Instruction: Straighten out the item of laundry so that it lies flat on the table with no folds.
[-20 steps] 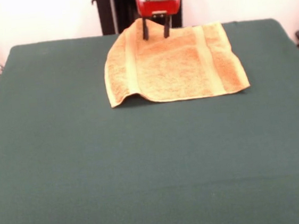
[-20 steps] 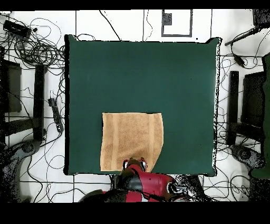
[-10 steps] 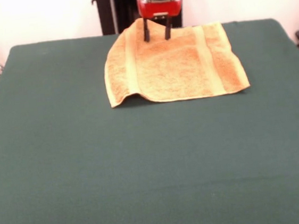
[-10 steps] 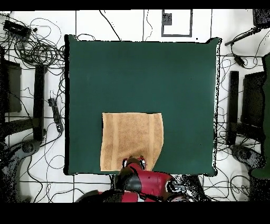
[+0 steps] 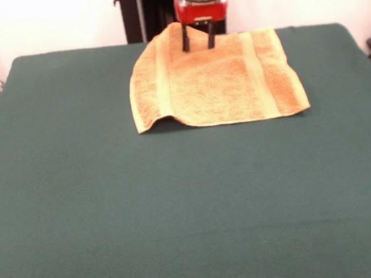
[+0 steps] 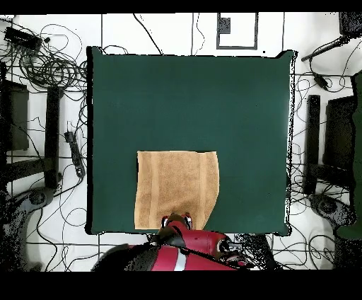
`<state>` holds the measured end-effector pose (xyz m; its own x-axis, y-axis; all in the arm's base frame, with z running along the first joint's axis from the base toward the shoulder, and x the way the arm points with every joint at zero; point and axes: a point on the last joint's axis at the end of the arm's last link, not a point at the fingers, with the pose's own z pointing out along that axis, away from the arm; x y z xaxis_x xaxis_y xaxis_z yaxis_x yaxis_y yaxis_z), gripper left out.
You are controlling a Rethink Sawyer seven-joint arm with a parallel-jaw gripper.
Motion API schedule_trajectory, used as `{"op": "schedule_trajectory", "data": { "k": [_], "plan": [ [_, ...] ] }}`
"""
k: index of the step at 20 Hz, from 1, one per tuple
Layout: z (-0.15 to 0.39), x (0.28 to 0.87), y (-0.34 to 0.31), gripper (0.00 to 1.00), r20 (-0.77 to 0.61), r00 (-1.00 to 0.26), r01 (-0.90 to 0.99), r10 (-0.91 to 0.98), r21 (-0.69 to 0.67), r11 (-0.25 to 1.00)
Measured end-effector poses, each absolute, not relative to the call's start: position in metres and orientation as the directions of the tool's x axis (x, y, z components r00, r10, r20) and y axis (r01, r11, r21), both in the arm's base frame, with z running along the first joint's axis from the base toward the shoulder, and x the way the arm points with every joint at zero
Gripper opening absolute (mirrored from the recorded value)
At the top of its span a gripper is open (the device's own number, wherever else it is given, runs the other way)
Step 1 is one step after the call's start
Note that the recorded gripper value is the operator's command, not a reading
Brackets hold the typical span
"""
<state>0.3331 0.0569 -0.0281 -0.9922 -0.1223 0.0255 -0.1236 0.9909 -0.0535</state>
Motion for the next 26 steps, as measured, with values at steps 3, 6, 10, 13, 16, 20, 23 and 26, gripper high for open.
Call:
{"op": "schedule_trajectory", "data": {
  "k": [3,6,10,13,16,20,23,26],
  "plan": [
    [-0.035,0.325,0.060,1.00,0.037,-0.991,-0.130,-0.129,-0.047,0.990],
    [-0.036,0.323,0.059,1.00,0.007,-0.990,-0.140,-0.139,-0.050,0.989],
    [-0.036,0.320,0.059,1.00,-0.015,-0.987,-0.157,-0.158,-0.049,0.986],
    [-0.035,0.318,0.058,1.00,-0.027,-0.985,-0.168,-0.170,-0.048,0.985],
    [-0.035,0.318,0.058,1.00,-0.029,-0.985,-0.171,-0.173,-0.047,0.984],
    [-0.035,0.318,0.058,1.00,-0.029,-0.985,-0.171,-0.173,-0.047,0.984],
    [-0.035,0.318,0.058,1.00,-0.029,-0.985,-0.171,-0.173,-0.048,0.984],
    [-0.035,0.318,0.058,1.00,-0.029,-0.985,-0.171,-0.173,-0.048,0.984]
  ]
}}
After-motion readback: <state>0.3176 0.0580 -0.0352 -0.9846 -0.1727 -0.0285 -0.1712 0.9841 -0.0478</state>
